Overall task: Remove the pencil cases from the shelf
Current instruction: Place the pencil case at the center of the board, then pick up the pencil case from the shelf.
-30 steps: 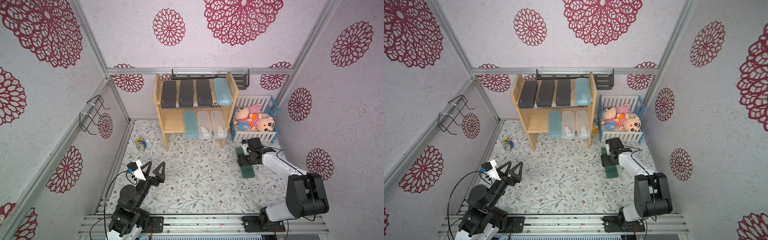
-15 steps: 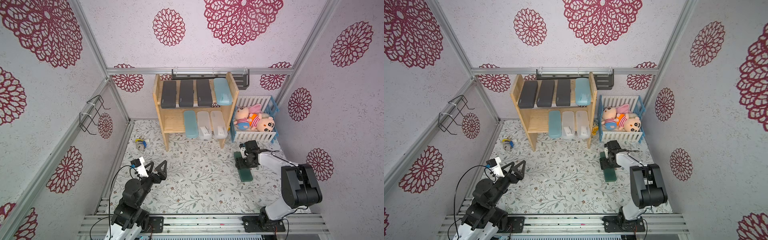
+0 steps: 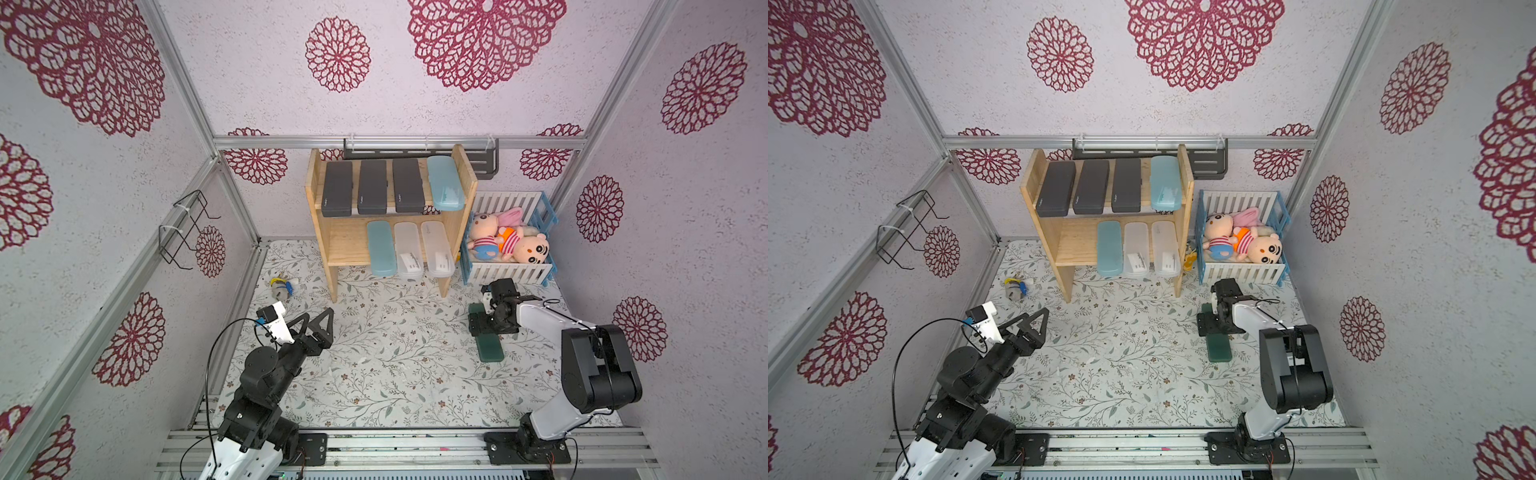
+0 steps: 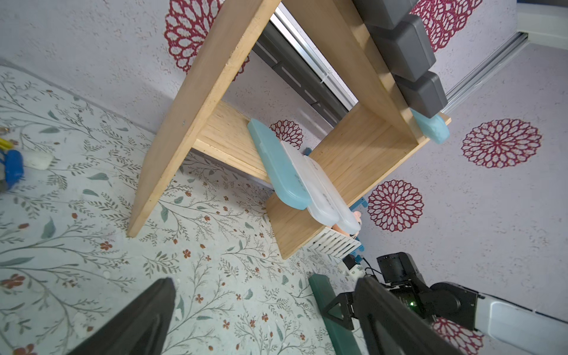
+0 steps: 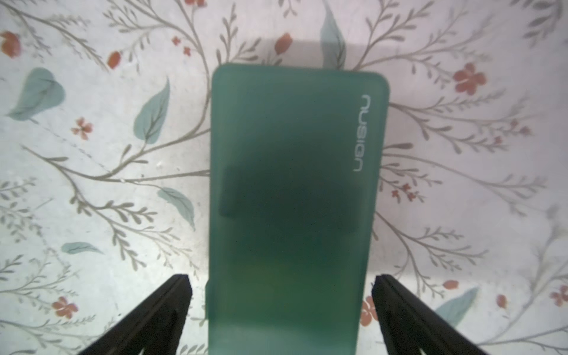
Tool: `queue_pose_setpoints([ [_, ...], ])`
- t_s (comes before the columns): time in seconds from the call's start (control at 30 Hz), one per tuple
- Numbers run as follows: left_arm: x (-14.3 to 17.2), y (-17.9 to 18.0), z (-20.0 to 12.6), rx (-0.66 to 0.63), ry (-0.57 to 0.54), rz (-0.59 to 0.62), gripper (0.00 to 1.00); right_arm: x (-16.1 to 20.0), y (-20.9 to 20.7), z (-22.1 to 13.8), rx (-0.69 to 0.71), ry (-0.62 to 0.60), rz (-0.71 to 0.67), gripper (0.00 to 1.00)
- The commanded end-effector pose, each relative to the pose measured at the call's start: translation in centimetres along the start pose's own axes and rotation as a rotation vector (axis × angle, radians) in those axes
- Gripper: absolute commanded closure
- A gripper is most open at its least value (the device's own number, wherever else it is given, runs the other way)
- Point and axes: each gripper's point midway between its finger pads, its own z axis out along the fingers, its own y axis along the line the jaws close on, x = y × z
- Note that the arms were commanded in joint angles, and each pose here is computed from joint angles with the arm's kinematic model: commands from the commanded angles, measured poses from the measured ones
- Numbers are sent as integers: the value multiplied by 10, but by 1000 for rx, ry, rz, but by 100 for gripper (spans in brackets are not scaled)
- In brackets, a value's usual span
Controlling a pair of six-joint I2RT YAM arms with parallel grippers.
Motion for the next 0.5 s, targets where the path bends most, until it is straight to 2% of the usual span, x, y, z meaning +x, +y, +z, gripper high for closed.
queue_pose_setpoints([
  [0.0,-8,-27,11,84,28,-128,3,-43,2,-49,-14,-179,26,1],
  [0.1,-9,-33,27,89,56,-194,3,-65,3,-97,-20,-326,72,1],
  [0.2,-9,-37,44,96,69,-256,3,-81,9,-152,-83,-503,174,1],
  [0.33,-5,-46,71,131,115,-353,3,-77,32,-207,-267,-688,226,1],
  [0.47,13,-43,103,94,210,-401,3,-70,33,-238,-296,-792,250,1],
])
